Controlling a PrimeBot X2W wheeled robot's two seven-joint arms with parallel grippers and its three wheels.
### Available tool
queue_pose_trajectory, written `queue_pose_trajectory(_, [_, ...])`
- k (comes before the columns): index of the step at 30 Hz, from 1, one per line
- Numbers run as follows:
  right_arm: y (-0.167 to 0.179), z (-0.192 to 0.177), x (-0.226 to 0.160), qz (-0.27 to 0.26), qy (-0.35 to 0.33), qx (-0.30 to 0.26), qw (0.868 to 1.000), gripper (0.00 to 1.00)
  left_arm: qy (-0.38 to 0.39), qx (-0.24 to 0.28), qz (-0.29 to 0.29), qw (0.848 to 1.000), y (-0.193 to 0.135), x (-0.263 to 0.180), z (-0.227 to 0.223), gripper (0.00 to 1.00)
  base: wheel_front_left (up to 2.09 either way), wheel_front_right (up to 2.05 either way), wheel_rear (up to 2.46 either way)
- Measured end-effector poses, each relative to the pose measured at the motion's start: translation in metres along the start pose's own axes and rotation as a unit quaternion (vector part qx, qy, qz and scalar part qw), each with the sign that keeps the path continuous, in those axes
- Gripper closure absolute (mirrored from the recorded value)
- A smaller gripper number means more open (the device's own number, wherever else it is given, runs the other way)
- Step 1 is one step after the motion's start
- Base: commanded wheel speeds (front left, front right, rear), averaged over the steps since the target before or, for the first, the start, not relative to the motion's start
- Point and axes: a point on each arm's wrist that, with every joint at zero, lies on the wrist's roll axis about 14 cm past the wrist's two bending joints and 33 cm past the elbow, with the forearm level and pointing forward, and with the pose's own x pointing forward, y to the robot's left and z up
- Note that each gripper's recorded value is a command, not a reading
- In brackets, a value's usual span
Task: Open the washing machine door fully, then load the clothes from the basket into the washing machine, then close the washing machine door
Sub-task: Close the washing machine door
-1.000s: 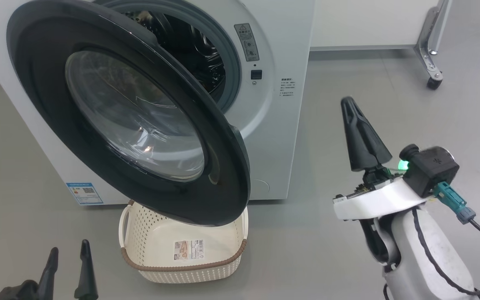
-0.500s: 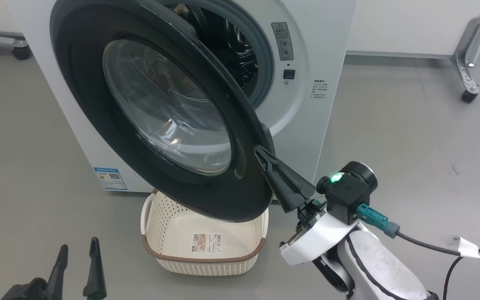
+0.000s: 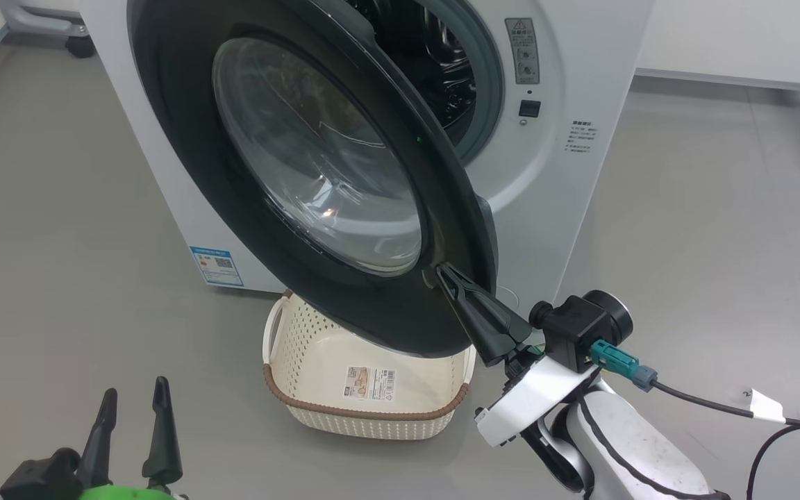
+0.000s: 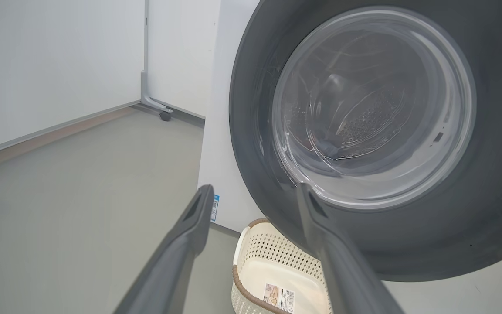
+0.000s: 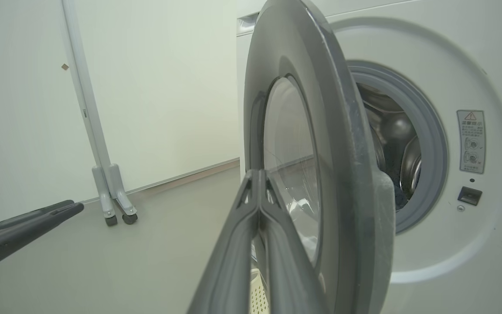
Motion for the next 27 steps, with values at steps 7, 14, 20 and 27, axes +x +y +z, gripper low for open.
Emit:
queue_pose_trajectory(7, [-0.011, -0.009, 0.010, -0.005, 0.008, 0.008, 1.000, 1.00, -0.002, 0.000, 0.016, 1.000, 0.006, 0.000, 0.002, 0.00, 0.00, 0.00, 0.00])
queue_pose_trajectory(14, [-0.020, -0.018, 0.018, -0.007, 0.015, 0.016, 1.000, 1.00, -0.004, 0.001, 0.028, 1.000, 0.012, 0.002, 0.004, 0.00, 0.00, 0.00, 0.00])
queue_pose_trajectory(20, [-0.029, -0.020, 0.027, -0.008, 0.013, 0.019, 1.000, 1.00, 0.002, 0.003, 0.036, 0.999, 0.016, 0.005, 0.001, 0.00, 0.00, 0.00, 0.00])
queue_pose_trajectory(27, [-0.043, -0.016, 0.031, -0.019, 0.005, 0.016, 1.000, 1.00, 0.008, 0.000, 0.030, 1.000, 0.010, 0.015, -0.004, 0.00, 0.00, 0.00, 0.00])
